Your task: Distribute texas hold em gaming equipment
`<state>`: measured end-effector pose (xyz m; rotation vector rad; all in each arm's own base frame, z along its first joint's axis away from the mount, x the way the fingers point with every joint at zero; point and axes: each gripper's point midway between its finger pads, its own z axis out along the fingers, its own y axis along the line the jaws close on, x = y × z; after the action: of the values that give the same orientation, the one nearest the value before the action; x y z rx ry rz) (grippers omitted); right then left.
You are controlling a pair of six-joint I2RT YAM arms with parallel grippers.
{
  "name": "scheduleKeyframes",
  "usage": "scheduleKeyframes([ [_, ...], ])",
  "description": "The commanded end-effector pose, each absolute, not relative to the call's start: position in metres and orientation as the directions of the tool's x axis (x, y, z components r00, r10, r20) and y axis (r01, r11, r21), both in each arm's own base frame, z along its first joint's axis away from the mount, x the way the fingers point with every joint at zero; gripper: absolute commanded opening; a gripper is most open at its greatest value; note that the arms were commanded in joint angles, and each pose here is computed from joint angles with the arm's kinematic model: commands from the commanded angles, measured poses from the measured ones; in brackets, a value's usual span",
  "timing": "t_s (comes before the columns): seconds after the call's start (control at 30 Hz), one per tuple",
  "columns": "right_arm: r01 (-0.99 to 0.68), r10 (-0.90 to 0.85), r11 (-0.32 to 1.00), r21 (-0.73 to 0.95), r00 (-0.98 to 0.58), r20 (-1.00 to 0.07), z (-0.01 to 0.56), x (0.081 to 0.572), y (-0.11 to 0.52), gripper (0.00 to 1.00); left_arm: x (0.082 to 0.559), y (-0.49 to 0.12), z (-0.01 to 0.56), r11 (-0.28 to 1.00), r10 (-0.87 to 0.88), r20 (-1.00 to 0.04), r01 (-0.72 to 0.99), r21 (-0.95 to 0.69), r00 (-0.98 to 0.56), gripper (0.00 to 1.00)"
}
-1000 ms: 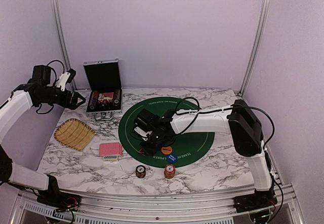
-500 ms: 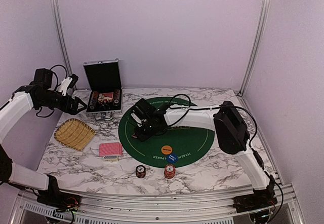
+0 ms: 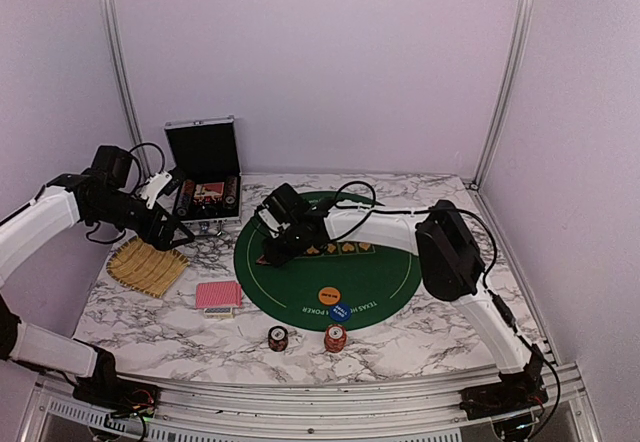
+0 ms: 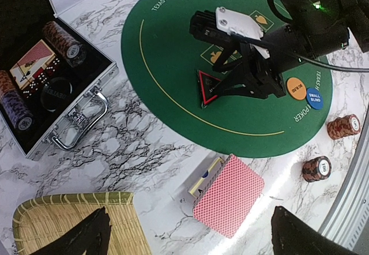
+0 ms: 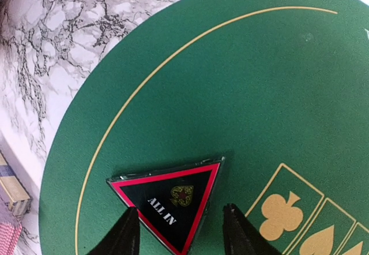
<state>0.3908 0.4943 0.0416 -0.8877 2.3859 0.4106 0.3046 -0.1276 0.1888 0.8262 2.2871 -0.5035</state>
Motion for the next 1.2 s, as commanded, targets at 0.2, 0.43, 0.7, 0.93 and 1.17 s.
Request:
scheduleKeyframes([
  [0.2, -0.643, -0.453, 0.76, 0.094, -0.629, -0.632, 0.106, 0.361, 0.445, 0.76, 0.292, -0.136, 0.168, 0.696, 0.503, -0.615, 0.706, -0.129, -0.608, 0.99],
  [0.43, -0.596, -0.475, 0.799, 0.079, -0.706, -0.525, 0.077, 0.3, 0.382, 0.87, 0.293, -0.138, 0.171, 0.688, 0.511, -0.619, 0.715, -0.121, -0.596, 0.99],
  [0.7, -0.595, -0.519, 0.803, 0.027, -0.721, -0.46, 0.051, 0.267, 0.369, 0.87, 0.294, -0.143, 0.176, 0.668, 0.53, -0.62, 0.736, -0.116, -0.579, 0.99],
  [0.93, -0.6, -0.54, 0.8, 0.011, -0.728, -0.423, 0.032, 0.262, 0.369, 0.76, 0.295, -0.143, 0.176, 0.666, 0.54, -0.614, 0.739, -0.106, -0.575, 0.99],
  [1.17, -0.589, -0.547, 0.808, -0.024, -0.733, -0.405, 0.023, 0.264, 0.361, 0.73, 0.296, -0.145, 0.183, 0.663, 0.539, -0.625, 0.742, -0.098, -0.564, 0.99],
])
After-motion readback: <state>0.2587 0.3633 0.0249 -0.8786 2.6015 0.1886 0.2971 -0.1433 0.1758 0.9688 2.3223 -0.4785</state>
